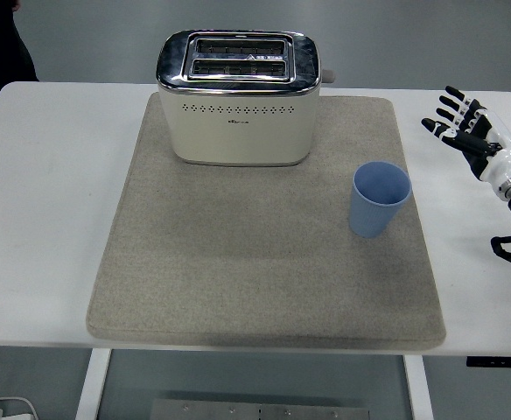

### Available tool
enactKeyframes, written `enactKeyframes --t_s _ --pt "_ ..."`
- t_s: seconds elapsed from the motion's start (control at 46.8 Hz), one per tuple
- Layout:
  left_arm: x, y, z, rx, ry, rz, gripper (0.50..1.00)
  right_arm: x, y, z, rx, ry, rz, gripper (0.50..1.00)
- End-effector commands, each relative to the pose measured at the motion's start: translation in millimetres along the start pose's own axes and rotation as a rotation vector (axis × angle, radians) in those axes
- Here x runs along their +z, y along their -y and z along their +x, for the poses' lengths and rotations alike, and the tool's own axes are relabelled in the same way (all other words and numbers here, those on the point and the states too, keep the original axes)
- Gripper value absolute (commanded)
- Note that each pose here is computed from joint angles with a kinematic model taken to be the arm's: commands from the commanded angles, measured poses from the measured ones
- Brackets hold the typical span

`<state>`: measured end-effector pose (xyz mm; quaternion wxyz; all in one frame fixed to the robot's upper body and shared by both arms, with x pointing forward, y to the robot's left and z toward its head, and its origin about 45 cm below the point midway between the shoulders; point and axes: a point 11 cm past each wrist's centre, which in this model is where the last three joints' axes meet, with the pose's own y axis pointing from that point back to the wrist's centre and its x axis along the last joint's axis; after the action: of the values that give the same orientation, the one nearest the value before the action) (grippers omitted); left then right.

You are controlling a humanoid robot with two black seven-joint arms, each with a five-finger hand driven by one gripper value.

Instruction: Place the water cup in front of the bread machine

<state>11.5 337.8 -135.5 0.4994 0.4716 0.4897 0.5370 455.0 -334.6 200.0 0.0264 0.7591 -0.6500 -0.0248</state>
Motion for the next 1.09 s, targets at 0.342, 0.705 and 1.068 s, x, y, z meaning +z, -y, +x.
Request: enactKeyframes --t_s 0.342,0.705,1.068 --pt "-0.9 0.0 0.3 0.002 -0.008 0.002 1.0 -1.7 -0.2 -2.5 -0.008 0.003 0.003 0.913" --pt "-0.9 0.0 0.3 0.002 -0.008 0.002 1.0 -2.0 -0.1 -4.7 -0.015 0.006 0.004 0.915" --pt "0.0 0.0 0.3 0.002 -0.007 0.0 1.0 -2.0 0.3 -6.5 -0.027 0.012 -0.002 0.917"
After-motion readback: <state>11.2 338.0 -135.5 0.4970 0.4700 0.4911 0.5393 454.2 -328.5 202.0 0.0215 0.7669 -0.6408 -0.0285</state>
